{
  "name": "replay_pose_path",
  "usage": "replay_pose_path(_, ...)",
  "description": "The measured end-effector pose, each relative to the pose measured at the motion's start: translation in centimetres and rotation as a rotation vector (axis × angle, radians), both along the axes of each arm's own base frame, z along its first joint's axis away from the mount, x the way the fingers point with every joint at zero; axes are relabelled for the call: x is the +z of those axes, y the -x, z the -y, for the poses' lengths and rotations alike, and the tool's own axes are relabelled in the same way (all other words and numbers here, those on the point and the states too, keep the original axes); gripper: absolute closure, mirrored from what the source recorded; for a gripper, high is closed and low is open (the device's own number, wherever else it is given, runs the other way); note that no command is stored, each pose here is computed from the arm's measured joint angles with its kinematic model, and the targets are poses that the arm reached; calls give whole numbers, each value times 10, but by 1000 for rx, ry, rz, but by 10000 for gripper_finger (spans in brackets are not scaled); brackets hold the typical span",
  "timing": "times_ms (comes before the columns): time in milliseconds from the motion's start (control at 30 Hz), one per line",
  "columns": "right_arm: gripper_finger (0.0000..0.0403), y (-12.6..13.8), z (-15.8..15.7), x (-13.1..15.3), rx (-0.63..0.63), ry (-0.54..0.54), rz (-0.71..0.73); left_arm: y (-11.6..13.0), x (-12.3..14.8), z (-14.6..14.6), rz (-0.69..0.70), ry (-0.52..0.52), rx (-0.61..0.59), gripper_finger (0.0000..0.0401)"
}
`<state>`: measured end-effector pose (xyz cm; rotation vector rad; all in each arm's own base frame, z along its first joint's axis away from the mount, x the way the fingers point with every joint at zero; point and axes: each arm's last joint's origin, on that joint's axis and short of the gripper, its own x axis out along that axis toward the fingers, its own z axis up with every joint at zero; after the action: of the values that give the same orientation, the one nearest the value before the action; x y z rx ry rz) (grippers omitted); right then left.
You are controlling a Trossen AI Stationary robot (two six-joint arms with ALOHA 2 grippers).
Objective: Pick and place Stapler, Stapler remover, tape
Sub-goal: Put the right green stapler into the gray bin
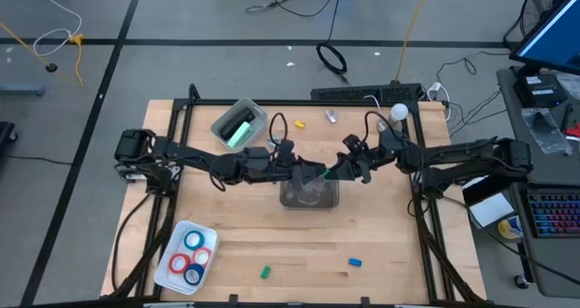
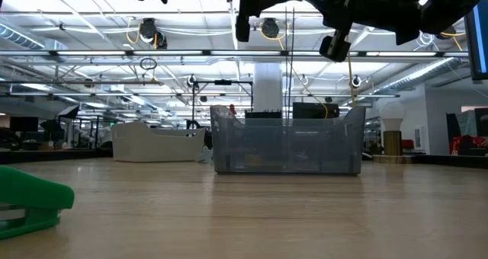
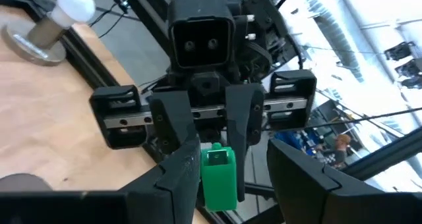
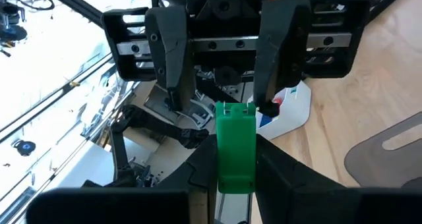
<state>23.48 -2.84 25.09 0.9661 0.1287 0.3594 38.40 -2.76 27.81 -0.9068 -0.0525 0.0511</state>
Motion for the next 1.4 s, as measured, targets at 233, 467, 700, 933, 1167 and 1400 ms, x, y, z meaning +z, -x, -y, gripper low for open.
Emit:
replay_pose_path(233, 344, -10, 2, 2, -27, -1, -1, -1, -5, -6, -48, 18, 2, 226)
replay_pose_path(467, 344, -18, 4, 2, -15, 11, -11, 0, -5, -9, -54, 18, 3, 226)
replay_pose_path(700, 344, -18, 3, 1, -9, 11, -16, 0, -5, -12, -54, 17, -12, 226)
replay_pose_path(933, 344, -18, 3, 2, -3, 16, -7, -1, -4, -20, -37, 18, -28, 226)
replay_pose_path(1167, 344, -18, 4, 3, -9, 25, 3, 0, 0, -27, 8, 18, -38, 226)
replay_pose_path(1400, 344, -18, 7, 3, -25, 40, 11, 0, 3, -32, 28, 34, -35, 226)
